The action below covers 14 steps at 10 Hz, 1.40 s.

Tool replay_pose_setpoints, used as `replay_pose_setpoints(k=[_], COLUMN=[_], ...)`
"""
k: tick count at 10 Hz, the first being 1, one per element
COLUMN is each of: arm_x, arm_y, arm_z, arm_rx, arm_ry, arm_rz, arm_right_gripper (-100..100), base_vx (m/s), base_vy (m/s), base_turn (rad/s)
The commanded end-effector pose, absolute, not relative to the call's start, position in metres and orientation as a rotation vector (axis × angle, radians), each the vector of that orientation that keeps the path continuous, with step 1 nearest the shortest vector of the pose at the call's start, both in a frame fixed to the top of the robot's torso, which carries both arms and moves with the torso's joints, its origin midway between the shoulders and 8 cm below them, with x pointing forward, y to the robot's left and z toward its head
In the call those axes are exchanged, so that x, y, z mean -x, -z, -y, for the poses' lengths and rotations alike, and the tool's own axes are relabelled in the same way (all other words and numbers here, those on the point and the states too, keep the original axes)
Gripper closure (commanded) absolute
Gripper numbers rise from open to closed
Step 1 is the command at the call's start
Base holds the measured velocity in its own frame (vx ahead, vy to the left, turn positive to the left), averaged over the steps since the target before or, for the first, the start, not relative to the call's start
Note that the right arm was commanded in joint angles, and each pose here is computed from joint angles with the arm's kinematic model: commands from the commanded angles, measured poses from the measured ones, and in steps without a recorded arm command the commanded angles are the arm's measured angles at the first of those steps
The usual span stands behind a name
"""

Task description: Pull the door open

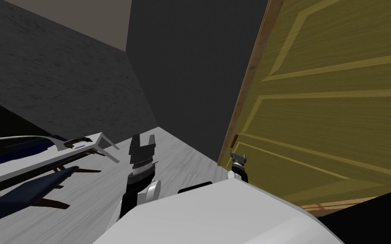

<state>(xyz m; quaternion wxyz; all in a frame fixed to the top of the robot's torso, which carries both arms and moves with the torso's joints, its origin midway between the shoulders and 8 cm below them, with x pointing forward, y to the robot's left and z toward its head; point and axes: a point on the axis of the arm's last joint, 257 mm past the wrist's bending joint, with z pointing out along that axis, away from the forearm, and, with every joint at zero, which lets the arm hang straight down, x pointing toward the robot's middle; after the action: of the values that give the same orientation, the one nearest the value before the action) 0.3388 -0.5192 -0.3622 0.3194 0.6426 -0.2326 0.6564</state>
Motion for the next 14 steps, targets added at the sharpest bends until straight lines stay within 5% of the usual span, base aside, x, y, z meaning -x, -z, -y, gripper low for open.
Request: replay_pose_setpoints(k=[1, 8, 14], arm_x=[-0.336, -0.323, -0.311], arm_y=[0.369, 0.388, 0.389], arm_z=[0.523, 0.531, 0.544], arm_rx=[-1.694, -1.704, -1.737], arm_ry=[-1.723, -1.706, -1.758], arm_rz=[0.652, 0.773, 0.727], arm_right_gripper=[-100, -100, -100], base_vx=[0.01, 0.008, 0.161], base_vy=[-0.051, -0.055, -0.013], base_turn=[0.149, 0.135, -0.113])
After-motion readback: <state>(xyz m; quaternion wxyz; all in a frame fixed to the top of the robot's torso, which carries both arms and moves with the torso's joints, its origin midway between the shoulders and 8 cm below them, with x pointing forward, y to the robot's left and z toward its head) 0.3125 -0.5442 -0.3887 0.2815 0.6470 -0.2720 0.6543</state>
